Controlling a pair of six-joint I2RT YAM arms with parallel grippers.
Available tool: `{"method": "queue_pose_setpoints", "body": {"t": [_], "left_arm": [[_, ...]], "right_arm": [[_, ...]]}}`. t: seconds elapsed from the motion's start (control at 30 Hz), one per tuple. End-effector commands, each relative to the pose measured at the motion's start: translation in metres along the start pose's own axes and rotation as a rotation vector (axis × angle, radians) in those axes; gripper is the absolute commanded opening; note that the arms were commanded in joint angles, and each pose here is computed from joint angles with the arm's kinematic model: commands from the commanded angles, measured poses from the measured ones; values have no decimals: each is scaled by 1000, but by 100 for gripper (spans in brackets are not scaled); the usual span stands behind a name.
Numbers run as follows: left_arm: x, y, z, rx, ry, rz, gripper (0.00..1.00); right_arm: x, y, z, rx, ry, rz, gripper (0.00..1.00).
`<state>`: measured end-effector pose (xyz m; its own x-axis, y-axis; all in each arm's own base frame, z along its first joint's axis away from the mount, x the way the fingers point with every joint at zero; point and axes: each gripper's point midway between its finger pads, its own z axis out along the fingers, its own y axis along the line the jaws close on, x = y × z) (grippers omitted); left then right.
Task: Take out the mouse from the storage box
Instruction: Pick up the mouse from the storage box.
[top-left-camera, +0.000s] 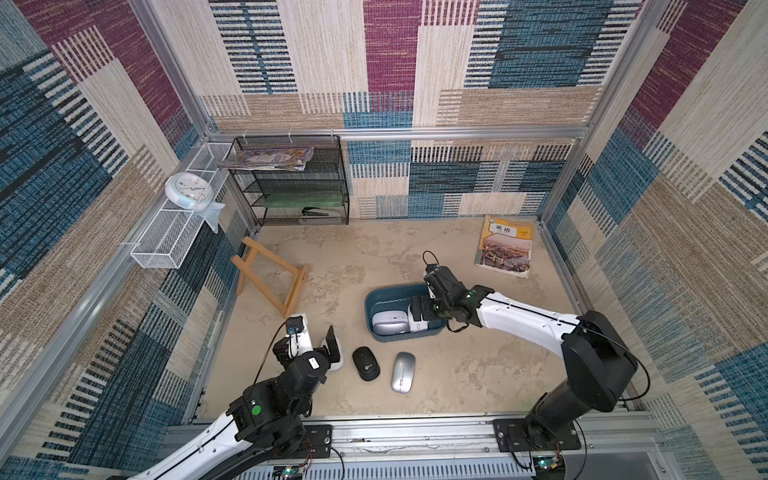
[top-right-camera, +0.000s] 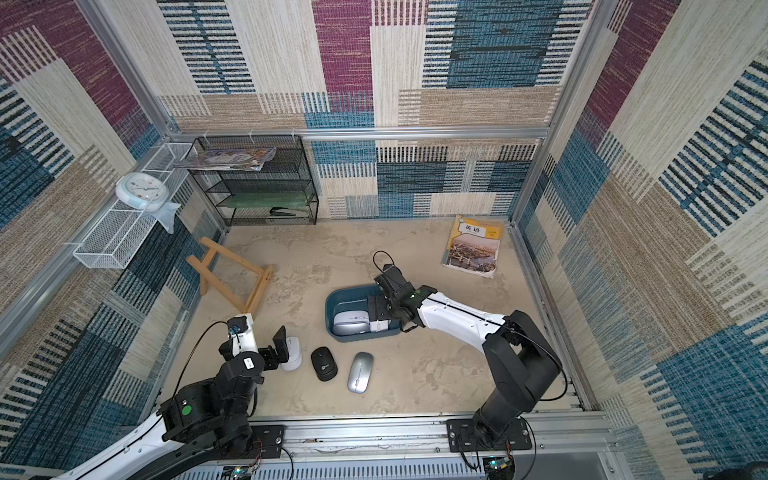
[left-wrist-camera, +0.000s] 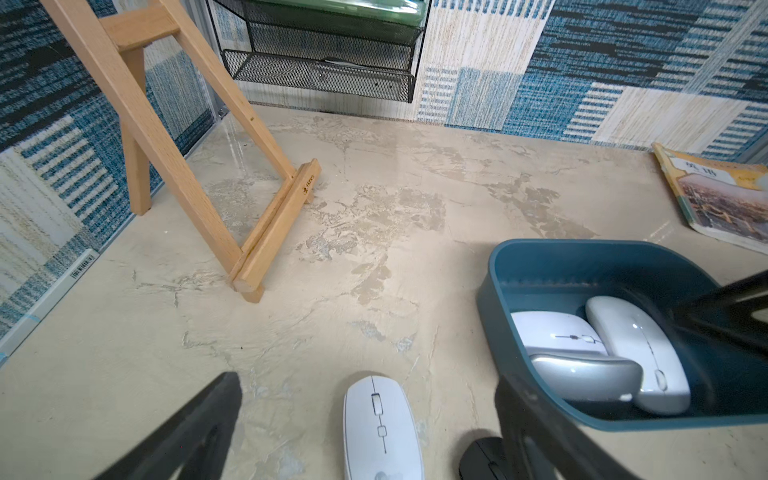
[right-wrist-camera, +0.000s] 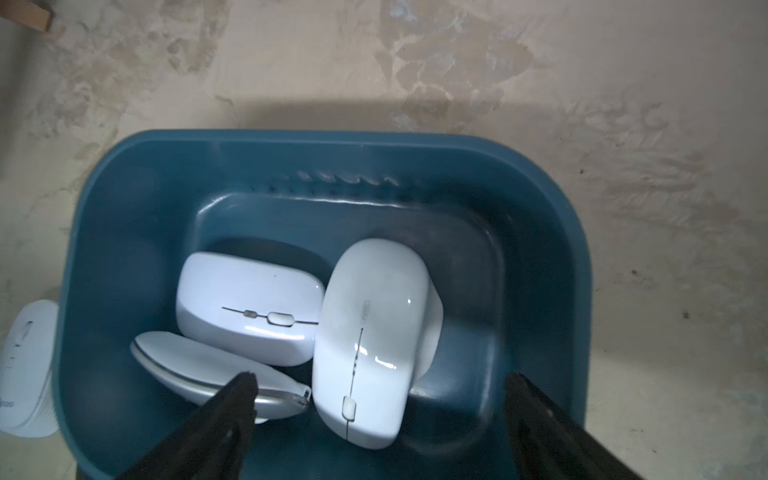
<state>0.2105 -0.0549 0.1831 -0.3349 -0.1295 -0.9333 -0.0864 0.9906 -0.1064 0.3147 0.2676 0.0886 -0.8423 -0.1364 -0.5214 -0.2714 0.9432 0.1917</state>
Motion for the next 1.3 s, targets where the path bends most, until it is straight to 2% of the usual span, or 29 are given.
{"method": "queue_pose_setpoints", "body": {"t": [0.0, 0.33, 0.63, 0.87, 1.1, 1.27], "left_arm": [[-7, 6, -1, -30, -36, -17, 99], [-9, 8, -4, -24, -43, -36, 99], [-10, 13, -6, -37, -50, -46, 99], [-11, 15, -7, -39, -51, -53, 99], [-11, 15, -7, -40, -51, -53, 99], [-10, 16, -7, -45, -50, -53, 99]], "right_arm": [[5, 9, 9, 10, 36, -33, 95], [10, 1, 35, 146, 124, -3, 90], [20, 0, 53, 168, 184, 23, 85], [20, 5, 57, 155, 189, 18, 72], [19, 4, 62, 200, 190, -15, 61], [7, 5, 54, 218, 154, -32, 59]]}}
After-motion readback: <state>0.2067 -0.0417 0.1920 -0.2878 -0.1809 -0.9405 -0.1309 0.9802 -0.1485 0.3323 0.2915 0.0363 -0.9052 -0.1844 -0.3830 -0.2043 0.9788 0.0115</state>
